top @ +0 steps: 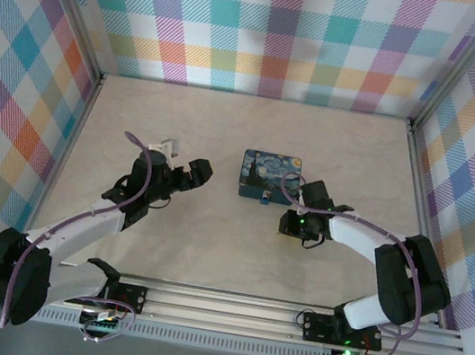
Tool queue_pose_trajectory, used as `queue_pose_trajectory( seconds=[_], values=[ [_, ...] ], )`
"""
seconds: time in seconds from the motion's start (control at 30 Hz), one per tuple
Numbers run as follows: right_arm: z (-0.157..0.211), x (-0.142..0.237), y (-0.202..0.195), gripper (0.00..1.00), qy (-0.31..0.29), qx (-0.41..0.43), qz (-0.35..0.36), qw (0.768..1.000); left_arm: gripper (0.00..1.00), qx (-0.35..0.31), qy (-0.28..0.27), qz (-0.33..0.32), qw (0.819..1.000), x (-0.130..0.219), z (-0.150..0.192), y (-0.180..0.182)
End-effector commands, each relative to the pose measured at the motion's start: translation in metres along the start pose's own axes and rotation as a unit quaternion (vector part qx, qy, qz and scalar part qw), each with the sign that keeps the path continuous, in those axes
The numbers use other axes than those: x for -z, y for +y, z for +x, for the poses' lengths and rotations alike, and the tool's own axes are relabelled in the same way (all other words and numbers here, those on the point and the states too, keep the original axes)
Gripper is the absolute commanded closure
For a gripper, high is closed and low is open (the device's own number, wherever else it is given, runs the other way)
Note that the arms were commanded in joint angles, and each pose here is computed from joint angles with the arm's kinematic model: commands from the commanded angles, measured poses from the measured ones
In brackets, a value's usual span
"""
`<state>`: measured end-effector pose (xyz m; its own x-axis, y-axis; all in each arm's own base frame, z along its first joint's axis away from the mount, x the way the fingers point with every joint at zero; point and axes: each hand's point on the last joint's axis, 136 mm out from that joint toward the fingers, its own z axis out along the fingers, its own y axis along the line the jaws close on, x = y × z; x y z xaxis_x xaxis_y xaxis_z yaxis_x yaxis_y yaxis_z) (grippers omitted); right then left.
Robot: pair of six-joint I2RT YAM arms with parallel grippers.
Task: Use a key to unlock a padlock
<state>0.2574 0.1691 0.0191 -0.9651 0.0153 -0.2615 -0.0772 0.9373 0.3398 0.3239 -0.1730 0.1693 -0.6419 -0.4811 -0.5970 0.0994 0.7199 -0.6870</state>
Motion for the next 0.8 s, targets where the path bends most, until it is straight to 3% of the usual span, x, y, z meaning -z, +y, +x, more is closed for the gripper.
queue_pose_trajectory(
  seconds=[0.0, 0.47, 0.77],
  values=[
    [0.012, -0.0022, 0.0012, 0.7, 0.025, -0.004, 0.001, 1.0, 0.0, -0.01, -0.009, 0.003, 1.0, 0.0037, -0.0024, -0.0033],
    [0.0173, -0.0081, -0.0003, 0.8, 0.041, -0.006, 0.011, 0.999, 0.0, -0.017, -0.009, -0.008, 1.0, 0.0038, -0.0026, 0.0006],
    [0.015, -0.0066, 0.0026, 0.91, 0.035, -0.006, 0.011, 0.999, 0.0, -0.019, -0.009, -0.013, 1.0, 0.004, -0.0025, 0.0024]
  ],
)
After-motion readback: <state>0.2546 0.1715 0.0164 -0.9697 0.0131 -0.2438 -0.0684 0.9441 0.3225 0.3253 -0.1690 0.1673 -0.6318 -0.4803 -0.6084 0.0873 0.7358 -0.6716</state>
